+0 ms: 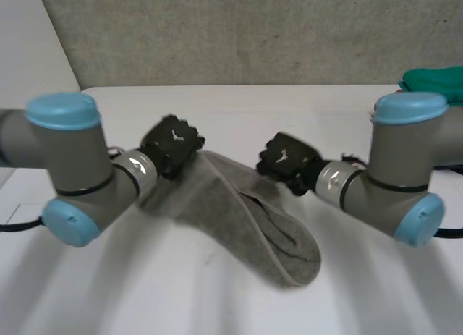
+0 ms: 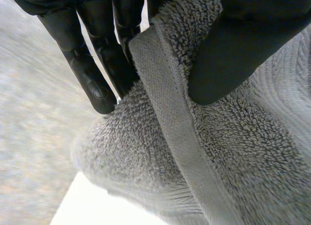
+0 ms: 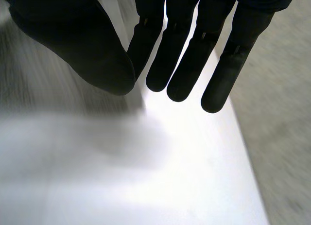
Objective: Fold the laundry.
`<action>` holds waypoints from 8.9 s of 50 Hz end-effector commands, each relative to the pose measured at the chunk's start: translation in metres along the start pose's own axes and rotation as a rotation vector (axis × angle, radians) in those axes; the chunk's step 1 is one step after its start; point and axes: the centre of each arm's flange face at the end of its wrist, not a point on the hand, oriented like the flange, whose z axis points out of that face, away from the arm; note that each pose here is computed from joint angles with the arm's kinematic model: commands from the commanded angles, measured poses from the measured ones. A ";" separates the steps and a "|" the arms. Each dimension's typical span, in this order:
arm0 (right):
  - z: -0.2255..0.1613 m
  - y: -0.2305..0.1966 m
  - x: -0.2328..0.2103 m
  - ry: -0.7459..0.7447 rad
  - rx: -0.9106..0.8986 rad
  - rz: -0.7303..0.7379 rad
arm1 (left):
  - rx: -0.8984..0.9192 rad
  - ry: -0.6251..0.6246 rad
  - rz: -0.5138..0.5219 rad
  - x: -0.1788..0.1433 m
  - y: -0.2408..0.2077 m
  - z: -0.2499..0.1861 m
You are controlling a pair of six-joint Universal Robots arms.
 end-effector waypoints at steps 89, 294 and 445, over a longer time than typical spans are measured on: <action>-0.115 0.007 0.080 0.137 -0.395 0.215 | -0.156 -0.267 -0.166 -0.036 -0.004 -0.117; -0.107 0.059 0.040 0.090 -0.565 0.056 | -0.349 -0.221 -0.141 0.017 0.030 -0.088; -0.024 0.128 0.057 0.578 -0.415 0.070 | -0.160 -0.394 0.079 0.011 0.043 0.019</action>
